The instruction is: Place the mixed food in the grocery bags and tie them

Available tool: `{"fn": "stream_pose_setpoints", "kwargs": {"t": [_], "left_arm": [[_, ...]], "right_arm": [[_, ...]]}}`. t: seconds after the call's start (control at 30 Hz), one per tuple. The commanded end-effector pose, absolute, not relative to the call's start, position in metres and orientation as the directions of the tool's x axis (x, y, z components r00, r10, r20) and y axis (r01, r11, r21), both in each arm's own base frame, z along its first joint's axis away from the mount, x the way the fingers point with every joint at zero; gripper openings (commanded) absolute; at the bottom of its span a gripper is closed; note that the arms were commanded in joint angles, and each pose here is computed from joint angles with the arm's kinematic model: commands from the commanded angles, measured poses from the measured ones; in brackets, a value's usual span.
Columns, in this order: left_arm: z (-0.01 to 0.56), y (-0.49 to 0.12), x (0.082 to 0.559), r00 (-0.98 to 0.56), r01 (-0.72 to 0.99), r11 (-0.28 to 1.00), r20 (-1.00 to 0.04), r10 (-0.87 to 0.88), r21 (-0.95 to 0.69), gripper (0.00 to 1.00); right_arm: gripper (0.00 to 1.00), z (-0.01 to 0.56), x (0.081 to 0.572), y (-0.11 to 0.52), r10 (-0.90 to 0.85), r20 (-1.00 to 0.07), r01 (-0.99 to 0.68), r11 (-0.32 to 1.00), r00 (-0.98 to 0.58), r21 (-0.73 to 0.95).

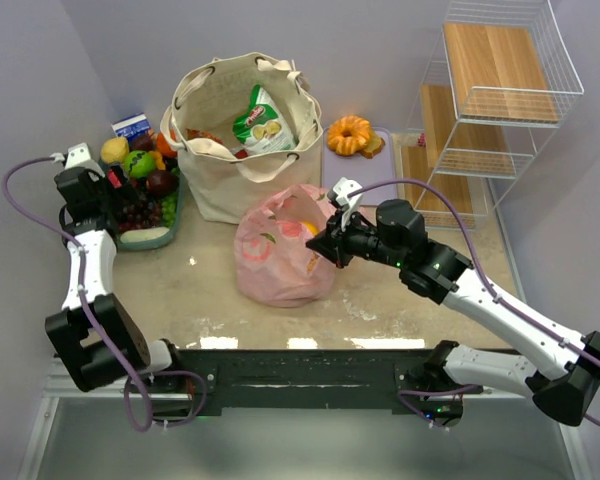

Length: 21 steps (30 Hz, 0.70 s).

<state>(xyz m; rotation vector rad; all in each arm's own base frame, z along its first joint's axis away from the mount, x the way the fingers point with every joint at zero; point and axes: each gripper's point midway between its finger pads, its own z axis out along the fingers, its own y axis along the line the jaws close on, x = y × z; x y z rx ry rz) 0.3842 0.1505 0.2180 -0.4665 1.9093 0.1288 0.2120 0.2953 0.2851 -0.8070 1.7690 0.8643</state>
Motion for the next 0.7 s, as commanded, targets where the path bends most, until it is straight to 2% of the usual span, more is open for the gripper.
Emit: {"fn": "stream_pose_setpoints", "kwargs": {"t": [0.0,0.07,0.23,0.37,0.43,0.67], "left_arm": [[0.203,0.166,0.391,-0.304,-0.404,0.899,-0.902,-0.307,-0.169,0.90],[0.185,0.171,0.393,-0.338,-0.410,0.896,-0.885,-0.320,-0.168,0.84],[0.156,0.185,0.389,-0.396,-0.470,0.874,-0.857,-0.331,-0.120,0.83],[0.140,0.177,0.402,-0.419,-0.416,0.895,-0.840,-0.343,-0.158,0.81],[0.130,0.173,0.409,-0.440,-0.388,0.903,-0.824,-0.357,-0.184,0.75],[0.110,0.169,0.424,-0.455,-0.360,0.903,-0.801,-0.390,-0.234,0.65]], "right_arm": [[0.00,0.305,0.209,0.297,-0.085,-0.965,-0.847,0.501,-0.249,0.175],[0.00,0.302,0.208,0.297,-0.084,-0.964,-0.848,0.500,-0.251,0.177],[0.00,0.306,0.204,0.292,-0.070,-0.969,-0.849,0.499,-0.238,0.172],[0.00,0.308,0.200,0.292,-0.061,-0.971,-0.858,0.483,-0.231,0.174],[0.00,0.307,0.200,0.292,-0.061,-0.971,-0.859,0.481,-0.232,0.175],[0.00,0.303,0.202,0.297,-0.063,-0.968,-0.861,0.473,-0.244,0.186]]}}
